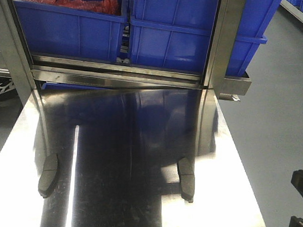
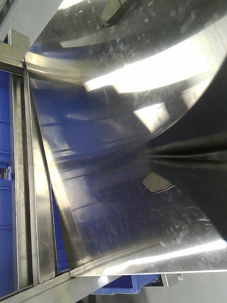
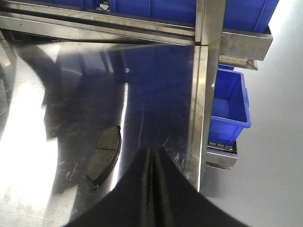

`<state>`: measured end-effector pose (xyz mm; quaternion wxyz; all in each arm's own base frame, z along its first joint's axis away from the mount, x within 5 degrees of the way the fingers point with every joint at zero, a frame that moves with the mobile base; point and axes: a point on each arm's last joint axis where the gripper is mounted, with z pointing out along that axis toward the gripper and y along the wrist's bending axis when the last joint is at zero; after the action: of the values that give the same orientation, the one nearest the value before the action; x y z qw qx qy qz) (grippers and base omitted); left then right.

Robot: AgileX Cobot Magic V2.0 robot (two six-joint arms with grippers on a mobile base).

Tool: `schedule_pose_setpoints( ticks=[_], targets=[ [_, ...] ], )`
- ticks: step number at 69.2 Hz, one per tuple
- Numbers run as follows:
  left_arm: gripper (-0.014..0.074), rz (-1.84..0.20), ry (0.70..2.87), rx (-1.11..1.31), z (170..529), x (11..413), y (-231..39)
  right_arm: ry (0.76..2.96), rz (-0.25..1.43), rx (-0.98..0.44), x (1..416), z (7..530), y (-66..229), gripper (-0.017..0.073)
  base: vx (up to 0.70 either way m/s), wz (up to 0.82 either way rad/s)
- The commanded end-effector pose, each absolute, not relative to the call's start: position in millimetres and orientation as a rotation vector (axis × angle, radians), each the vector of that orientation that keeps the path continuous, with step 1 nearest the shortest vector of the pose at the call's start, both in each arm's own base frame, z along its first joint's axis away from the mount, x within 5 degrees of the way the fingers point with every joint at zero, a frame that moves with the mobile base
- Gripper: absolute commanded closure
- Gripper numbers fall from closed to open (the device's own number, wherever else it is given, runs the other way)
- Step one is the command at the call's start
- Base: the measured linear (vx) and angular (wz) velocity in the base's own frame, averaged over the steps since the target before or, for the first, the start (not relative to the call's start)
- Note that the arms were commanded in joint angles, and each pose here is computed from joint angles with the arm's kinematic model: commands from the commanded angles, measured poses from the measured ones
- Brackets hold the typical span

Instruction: Move and align brake pads A on conveyor

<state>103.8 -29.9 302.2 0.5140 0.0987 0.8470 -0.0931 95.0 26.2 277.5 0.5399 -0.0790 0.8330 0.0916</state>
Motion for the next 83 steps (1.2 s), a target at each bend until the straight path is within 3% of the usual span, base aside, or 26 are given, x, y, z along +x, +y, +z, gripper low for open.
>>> schedule_pose_setpoints(
  ticks=[1, 9, 16, 32, 41, 63, 83],
  targets=[
    [0.0600, -0.238, 1.955, 0.223, 315, 107, -31, 1.884, 0.217, -0.197, 98, 293, 27, 0.0569, 0.00, 0.00],
    [0.0582, -0.238, 1.955, 0.223, 315, 107, -31, 1.884, 0.217, -0.197, 98, 293, 27, 0.0569, 0.00, 0.00],
    [0.0501, -0.238, 1.955, 0.223, 315, 107, -31, 1.884, 0.217, -0.197, 98, 293, 27, 0.0569, 0.00, 0.00],
    [0.0032, -0.239, 1.955, 0.222, 315, 107, -31, 1.884, 0.217, -0.197, 98, 293, 27, 0.0569, 0.00, 0.00],
    [-0.0141, -0.238, 1.955, 0.223, 315, 107, -31, 1.884, 0.217, -0.197, 98, 293, 27, 0.0569, 0.00, 0.00],
    [-0.0066, -0.304, 2.005, 0.167, 314, 117, -36, 1.884, 0.217, -0.197, 98, 293, 27, 0.0569, 0.00, 0.00],
    [-0.0045, -0.292, 2.301, 0.150, 297, 194, -56, 1.884, 0.217, -0.197, 98, 293, 27, 0.0569, 0.00, 0.00]
  ],
)
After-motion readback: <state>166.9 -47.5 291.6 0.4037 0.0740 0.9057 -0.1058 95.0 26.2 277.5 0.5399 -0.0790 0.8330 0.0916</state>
